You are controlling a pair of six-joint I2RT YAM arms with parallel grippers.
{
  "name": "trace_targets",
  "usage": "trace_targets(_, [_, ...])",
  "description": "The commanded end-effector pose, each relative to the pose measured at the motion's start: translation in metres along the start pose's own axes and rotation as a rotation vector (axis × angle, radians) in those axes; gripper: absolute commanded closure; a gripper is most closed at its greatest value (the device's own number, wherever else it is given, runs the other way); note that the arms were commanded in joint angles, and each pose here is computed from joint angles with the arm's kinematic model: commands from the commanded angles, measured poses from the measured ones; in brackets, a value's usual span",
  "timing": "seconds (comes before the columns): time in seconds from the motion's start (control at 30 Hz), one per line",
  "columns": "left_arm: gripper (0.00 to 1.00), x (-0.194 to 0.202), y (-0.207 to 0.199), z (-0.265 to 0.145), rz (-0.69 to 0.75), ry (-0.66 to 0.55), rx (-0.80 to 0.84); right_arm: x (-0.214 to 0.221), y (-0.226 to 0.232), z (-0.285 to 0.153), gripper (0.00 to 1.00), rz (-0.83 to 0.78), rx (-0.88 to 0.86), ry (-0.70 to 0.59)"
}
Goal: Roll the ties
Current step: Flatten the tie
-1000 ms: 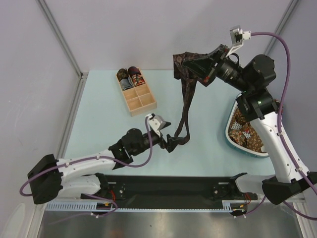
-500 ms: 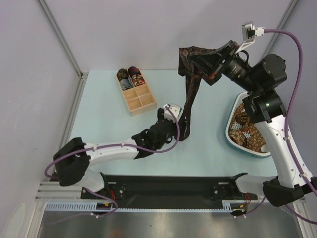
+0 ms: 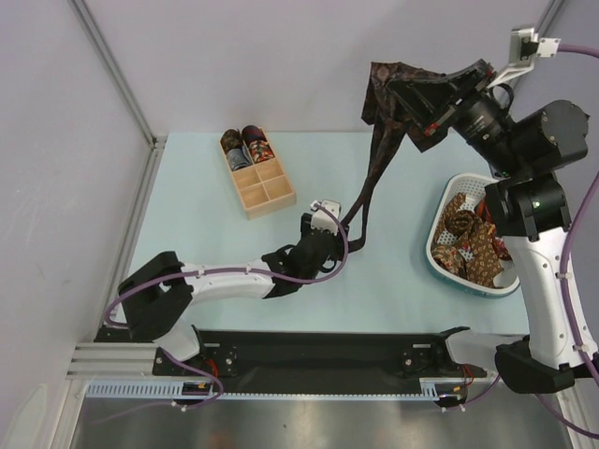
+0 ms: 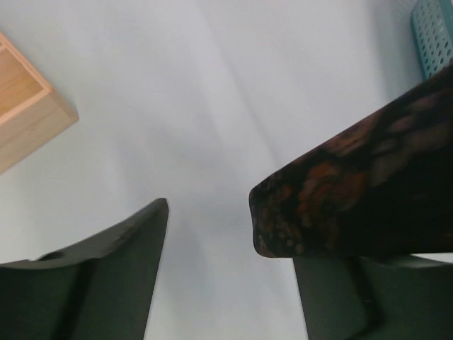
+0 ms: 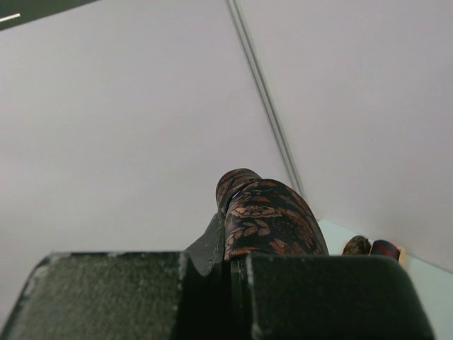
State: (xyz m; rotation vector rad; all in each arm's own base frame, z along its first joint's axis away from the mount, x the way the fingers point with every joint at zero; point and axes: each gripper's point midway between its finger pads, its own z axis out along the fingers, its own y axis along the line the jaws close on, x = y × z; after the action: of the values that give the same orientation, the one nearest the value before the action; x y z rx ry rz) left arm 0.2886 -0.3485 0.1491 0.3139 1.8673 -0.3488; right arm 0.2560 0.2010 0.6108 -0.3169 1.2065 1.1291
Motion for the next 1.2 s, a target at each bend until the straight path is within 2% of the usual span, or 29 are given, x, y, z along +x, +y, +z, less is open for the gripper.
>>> trace_targets(0.0, [0.34,-0.011,0.001,0.002,-0.071,-0.033,-0.041,-0.036,0.015,-0.010,1.00,-0.028,-0.004,-0.087])
trace_targets(0.07, [0.48,-0.018,0.009,-0.004,-0.113,-0.055,-0.073,-0.038,0.005,-0.013,1.00,-0.034,0.027,-0.092])
trace_targets(0.13, [0.58,-0.012,0.024,-0.013,-0.121,-0.054,-0.114,-0.035,-0.004,-0.014,1.00,-0.032,0.047,-0.082])
trace_targets(0.17, [0.68,-0.012,0.030,-0.018,-0.144,-0.055,-0.135,-0.027,-0.022,-0.015,1.00,-0.019,0.085,-0.067])
trace_targets(0.23, [0.78,-0.015,0.050,-0.032,-0.125,-0.055,-0.194,-0.018,-0.033,-0.017,1.00,-0.013,0.077,-0.053])
trace_targets(0.27, [0.82,-0.018,0.057,-0.038,-0.117,-0.056,-0.216,-0.002,-0.057,-0.020,1.00,0.035,0.118,-0.027])
trace_targets(0.43, [0.80,-0.021,0.103,-0.073,-0.040,-0.023,-0.377,0.036,-0.111,-0.026,1.00,0.085,0.140,0.007])
trace_targets(0.63, [0.80,-0.014,0.130,-0.096,-0.039,0.027,-0.433,0.103,-0.195,-0.032,1.00,0.194,0.283,0.063])
trace_targets(0.8, [0.81,-0.039,0.153,-0.120,-0.050,0.009,-0.506,0.155,-0.245,-0.030,1.00,0.333,0.356,0.101])
trace_targets(0.9, [0.80,-0.055,0.161,-0.133,-0.082,-0.007,-0.510,0.174,-0.257,-0.025,1.00,0.375,0.351,0.125])
trace_targets(0.97, [0.73,-0.050,0.157,-0.130,-0.058,0.014,-0.451,0.187,-0.265,-0.021,1.00,0.405,0.345,0.142])
trace_targets(1.0, [0.66,-0.056,0.148,-0.125,-0.097,-0.020,-0.404,0.188,-0.267,-0.020,1.00,0.398,0.339,0.137])
trace_targets(1.03, [0.43,-0.050,0.140,-0.120,-0.089,-0.009,-0.354,0.190,-0.271,-0.019,1.00,0.395,0.341,0.137])
trace_targets(1.07, [0.34,-0.039,0.136,-0.115,-0.076,0.004,-0.333,0.190,-0.273,-0.019,1.00,0.390,0.344,0.135])
trace_targets(1.13, [0.26,-0.031,0.128,-0.100,-0.067,0.026,-0.308,0.187,-0.276,-0.017,1.00,0.369,0.335,0.133])
trace_targets(1.17, [0.26,-0.031,0.121,-0.095,-0.069,0.047,-0.277,0.188,-0.280,-0.017,1.00,0.367,0.336,0.137])
